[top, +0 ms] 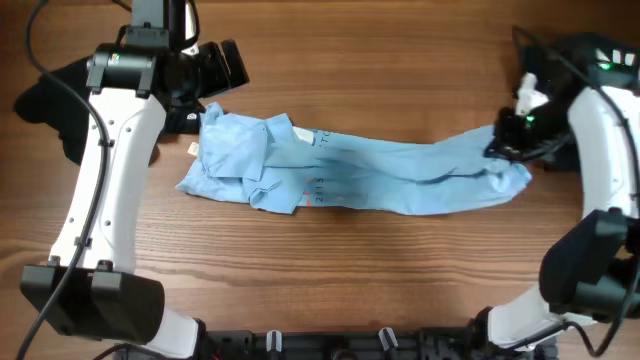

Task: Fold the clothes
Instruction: 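Grasp the right end of the folded strip with the right gripper, then fold the strip's right end leftward over the middle with the right gripper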

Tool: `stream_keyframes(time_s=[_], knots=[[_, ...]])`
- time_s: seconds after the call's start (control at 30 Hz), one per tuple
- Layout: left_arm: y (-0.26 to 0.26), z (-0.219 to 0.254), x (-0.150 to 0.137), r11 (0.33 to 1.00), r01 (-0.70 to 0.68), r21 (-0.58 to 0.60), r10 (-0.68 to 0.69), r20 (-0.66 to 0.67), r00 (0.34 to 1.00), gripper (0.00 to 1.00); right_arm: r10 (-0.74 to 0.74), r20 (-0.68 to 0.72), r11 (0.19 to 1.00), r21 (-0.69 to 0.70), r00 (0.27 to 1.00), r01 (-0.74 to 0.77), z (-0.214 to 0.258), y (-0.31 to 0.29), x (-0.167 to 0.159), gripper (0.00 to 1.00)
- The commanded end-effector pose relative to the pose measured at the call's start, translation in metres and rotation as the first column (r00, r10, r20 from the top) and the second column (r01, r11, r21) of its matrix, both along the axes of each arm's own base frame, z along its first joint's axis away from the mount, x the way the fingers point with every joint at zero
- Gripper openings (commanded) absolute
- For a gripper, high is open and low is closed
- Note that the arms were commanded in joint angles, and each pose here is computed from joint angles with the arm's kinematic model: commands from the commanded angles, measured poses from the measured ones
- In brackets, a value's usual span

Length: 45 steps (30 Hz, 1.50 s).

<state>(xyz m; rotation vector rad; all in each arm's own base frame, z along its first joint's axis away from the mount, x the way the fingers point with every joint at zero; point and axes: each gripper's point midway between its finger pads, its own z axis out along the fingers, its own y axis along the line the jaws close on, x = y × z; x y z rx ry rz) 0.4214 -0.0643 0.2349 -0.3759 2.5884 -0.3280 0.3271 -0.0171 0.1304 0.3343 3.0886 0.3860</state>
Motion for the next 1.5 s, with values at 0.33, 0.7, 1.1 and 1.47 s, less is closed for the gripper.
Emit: stream_keyframes(time_s=[0.33, 0.7, 1.1, 1.47], knots=[[-0.001, 0.012, -0.005, 1.0, 0.018, -0.003, -0.018, 0.019, 1.0, 1.0, 0.159, 0.003, 0.984, -0.078, 0.987, -0.158, -0.02, 0.121, 0.015, 0.04], [-0.001, 0.012, -0.005, 1.0, 0.018, -0.003, -0.018, 0.018, 1.0, 1.0, 0.213, 0.017, 0.977, 0.015, 0.977, -0.214, -0.063, 0.189, 0.032, 0.04], [-0.001, 0.012, -0.005, 1.0, 0.018, -0.003, -0.018, 0.018, 1.0, 1.0, 0.306, 0.108, 0.939, 0.129, 0.946, -0.318, -0.06, 0.256, 0.029, 0.79], [-0.001, 0.012, -0.006, 1.0, 0.018, -0.003, -0.018, 0.015, 1.0, 1.0, 0.301, 0.005, 0.952, 0.059, 0.954, -0.3, -0.043, 0.237, 0.014, 0.78]])
